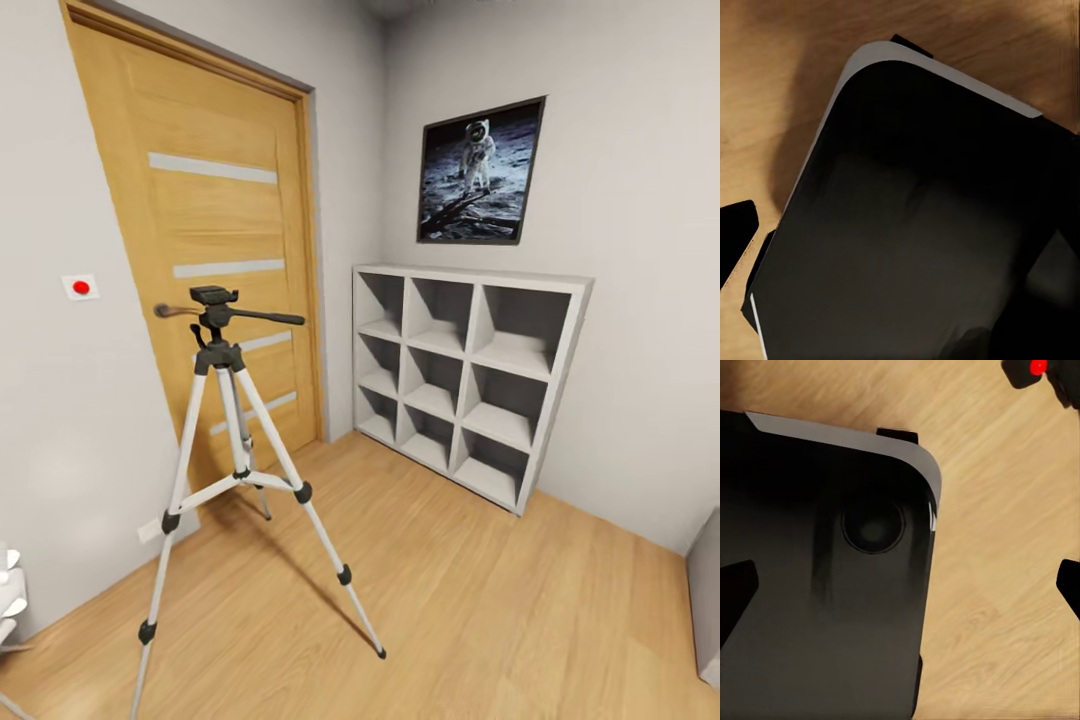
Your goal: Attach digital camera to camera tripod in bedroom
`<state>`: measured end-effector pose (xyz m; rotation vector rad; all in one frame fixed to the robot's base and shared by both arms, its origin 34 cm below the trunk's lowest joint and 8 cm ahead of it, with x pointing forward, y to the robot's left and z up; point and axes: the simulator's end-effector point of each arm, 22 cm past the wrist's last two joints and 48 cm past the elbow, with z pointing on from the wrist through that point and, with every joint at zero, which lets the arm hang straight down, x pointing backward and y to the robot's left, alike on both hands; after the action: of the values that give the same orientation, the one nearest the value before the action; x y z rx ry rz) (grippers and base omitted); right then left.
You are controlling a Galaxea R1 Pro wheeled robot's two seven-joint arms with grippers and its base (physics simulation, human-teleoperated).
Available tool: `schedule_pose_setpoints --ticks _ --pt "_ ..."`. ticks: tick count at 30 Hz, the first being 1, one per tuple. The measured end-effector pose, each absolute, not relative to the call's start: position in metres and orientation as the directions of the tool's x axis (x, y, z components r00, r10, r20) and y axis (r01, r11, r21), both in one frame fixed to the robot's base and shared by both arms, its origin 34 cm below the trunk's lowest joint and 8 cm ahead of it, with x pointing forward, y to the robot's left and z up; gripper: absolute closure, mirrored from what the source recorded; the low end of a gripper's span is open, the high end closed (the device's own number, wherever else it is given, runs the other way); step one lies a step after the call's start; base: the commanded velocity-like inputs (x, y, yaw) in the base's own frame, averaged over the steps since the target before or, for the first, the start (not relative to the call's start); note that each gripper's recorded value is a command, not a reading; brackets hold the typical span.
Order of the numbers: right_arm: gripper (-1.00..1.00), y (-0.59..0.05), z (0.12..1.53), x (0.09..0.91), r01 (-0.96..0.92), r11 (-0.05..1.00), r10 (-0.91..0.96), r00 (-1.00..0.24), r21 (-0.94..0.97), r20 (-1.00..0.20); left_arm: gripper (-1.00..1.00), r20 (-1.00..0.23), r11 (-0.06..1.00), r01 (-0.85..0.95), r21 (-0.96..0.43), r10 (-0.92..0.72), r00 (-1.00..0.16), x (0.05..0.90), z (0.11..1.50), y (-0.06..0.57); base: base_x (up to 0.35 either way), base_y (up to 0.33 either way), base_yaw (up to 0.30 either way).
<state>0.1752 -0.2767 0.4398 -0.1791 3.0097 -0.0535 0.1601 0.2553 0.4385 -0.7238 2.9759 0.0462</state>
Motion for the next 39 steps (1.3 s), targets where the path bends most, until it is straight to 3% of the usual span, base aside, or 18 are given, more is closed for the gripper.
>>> schedule_pose_setpoints --ticks 39 --pt "-1.00 -0.2798 0.4398 0.1748 -0.114 0.992 -0.119 -0.985 -0.046 -0.123 -1.00 -0.130 0.882 -0.471 0.015 -0.465 -0.876 0.1672 0.4396 0.2623 0.000 0.000 -0.290"
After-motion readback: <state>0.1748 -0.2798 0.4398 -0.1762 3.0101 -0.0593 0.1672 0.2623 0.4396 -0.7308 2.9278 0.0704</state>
